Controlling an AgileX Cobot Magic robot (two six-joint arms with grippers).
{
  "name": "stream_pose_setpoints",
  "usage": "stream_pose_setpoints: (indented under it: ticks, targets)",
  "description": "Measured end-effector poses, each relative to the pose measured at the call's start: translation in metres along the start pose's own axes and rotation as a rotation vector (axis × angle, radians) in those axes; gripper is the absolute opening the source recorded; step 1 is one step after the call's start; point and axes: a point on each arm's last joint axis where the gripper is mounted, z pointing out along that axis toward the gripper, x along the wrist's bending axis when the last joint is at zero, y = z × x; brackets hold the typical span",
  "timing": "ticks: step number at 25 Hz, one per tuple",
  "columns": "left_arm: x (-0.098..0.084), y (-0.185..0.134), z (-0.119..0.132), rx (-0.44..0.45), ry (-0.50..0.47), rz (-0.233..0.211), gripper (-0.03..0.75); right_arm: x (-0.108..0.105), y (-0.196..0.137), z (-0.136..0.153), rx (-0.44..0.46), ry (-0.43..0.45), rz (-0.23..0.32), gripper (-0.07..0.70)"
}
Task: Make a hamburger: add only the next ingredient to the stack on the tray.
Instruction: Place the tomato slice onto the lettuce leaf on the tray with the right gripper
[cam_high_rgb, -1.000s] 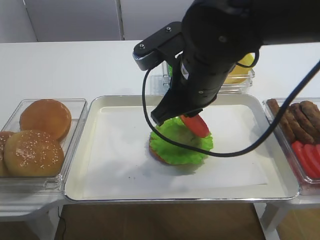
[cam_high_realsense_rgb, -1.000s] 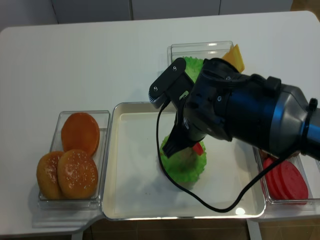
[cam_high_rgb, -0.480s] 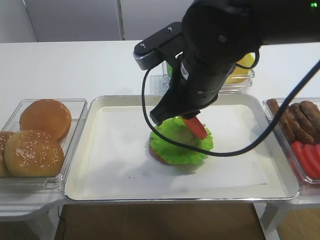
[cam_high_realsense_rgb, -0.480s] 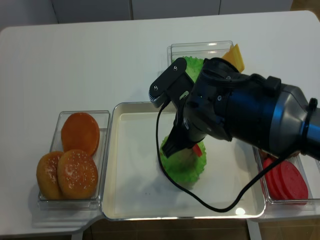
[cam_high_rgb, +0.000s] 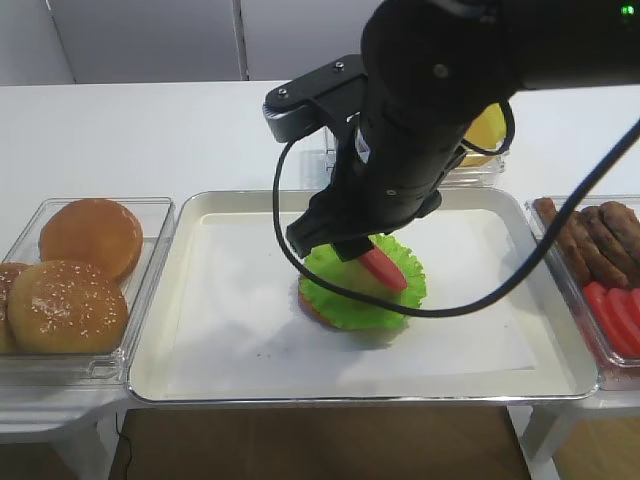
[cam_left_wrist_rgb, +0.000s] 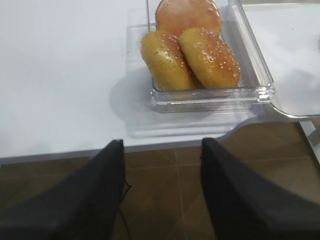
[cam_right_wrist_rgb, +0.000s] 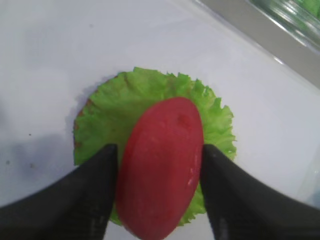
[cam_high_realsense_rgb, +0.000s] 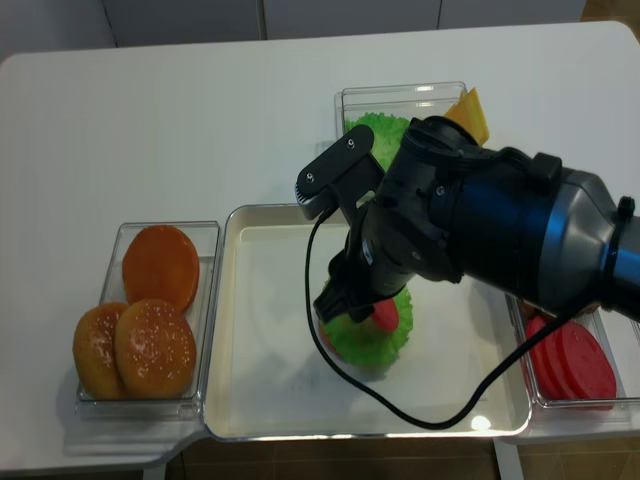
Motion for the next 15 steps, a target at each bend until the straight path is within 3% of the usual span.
stream_pose_setpoints:
  ticks: [4, 15]
  targets:
    - [0.0, 0.0, 0.0, 0.0, 0.0, 0.0, 0.369, 0.001, -0.0005, 0.0, 0.006, 0.011, 0.011, 0.495]
    - [0.0, -0.0001, 0.0002, 0.001, 0.0, 0.0, 0.369, -0.0039, -0.0026, 0.0005, 0.044, 0.02, 0.049, 0.627]
